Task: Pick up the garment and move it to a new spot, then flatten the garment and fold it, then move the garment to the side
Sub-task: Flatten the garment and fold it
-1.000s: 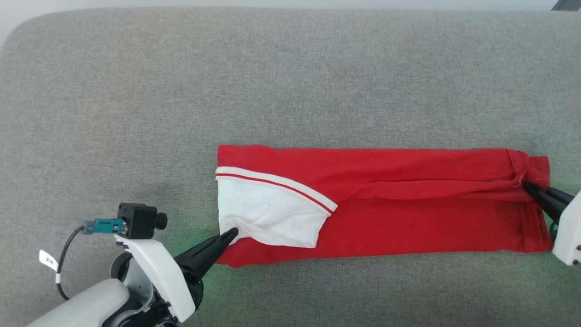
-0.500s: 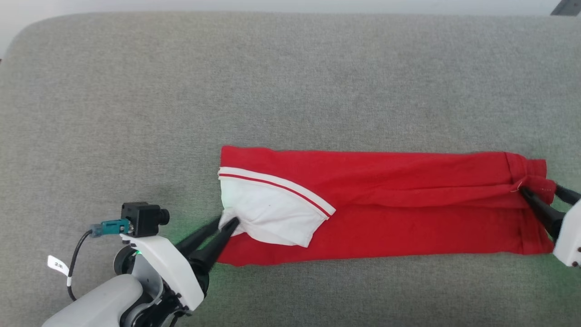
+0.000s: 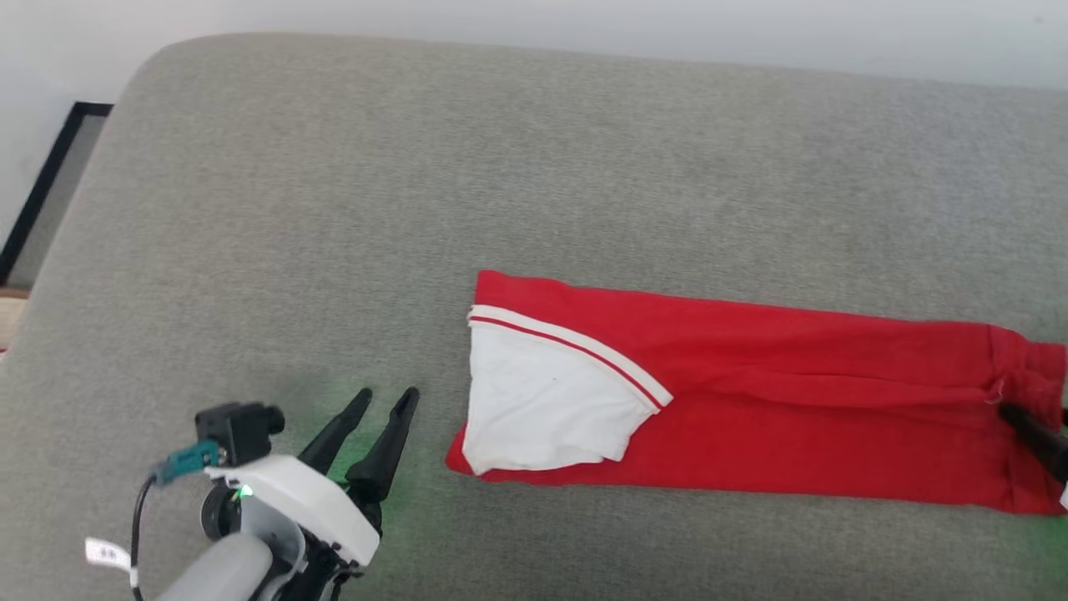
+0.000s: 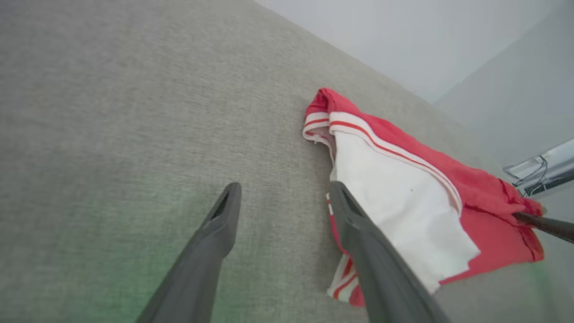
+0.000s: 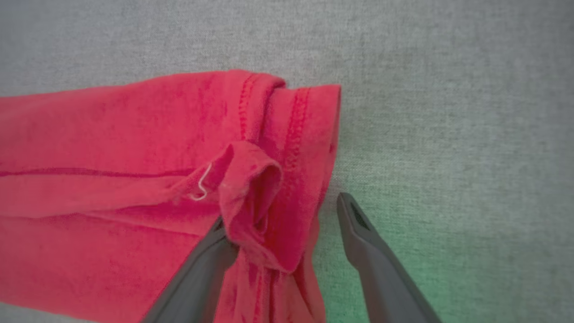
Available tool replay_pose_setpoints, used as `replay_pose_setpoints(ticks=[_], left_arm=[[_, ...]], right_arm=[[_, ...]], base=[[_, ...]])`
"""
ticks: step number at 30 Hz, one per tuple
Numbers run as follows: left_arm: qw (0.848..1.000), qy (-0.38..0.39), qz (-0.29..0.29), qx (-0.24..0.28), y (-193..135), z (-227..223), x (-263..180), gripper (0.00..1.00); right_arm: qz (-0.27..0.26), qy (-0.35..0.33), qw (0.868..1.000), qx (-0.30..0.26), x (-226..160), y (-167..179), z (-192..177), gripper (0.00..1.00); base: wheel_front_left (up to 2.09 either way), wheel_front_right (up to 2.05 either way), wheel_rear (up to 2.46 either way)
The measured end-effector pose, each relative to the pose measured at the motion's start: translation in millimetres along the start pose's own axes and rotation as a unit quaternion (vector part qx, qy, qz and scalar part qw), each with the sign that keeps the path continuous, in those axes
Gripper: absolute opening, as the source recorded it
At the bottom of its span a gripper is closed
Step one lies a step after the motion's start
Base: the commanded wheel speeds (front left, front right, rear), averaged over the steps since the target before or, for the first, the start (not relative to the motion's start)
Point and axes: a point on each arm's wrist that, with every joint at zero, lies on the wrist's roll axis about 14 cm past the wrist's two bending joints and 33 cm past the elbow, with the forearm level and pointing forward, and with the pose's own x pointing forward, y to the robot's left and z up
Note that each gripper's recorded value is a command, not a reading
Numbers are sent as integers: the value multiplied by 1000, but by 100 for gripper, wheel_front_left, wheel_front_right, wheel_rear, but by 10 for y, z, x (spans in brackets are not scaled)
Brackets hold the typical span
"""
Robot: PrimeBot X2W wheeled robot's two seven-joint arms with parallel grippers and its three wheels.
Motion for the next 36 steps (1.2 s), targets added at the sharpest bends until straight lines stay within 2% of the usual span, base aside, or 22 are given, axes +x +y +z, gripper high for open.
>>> replay_pose_setpoints(ticks=[3,8,16,21,25,28,29,30,36], left_arm=[[999,-24,33,-9,133,-5,-90,100],[995,-72,68,21,289,170,-180,100],[974,-125,104,158,387,491,-304,100],[962,-140,117,205,348,549,-346,100],[960,-147,131,200,353,536,-368,100],[959,-145,138,200,377,502,-383,100],[959,-144,138,201,376,502,-382,100],[959,-144,139,203,377,502,-383,100],[957,-142,132,214,341,506,-357,100]], right_arm=[[-1,10,1000,10,56,1,-35,100],[-1,26,1000,15,133,16,-51,100],[6,41,999,12,265,111,-48,100],[7,50,999,10,311,131,-69,100],[8,56,998,7,339,144,-86,100],[9,62,998,3,356,158,-96,20],[10,63,998,3,361,167,-98,7],[12,64,998,3,366,178,-101,0],[14,57,998,15,373,173,-79,0]], base=[[0,0,0],[0,0,0],[0,0,0],[0,0,0],[0,0,0],[0,0,0],[0,0,0],[0,0,0],[0,0,0]])
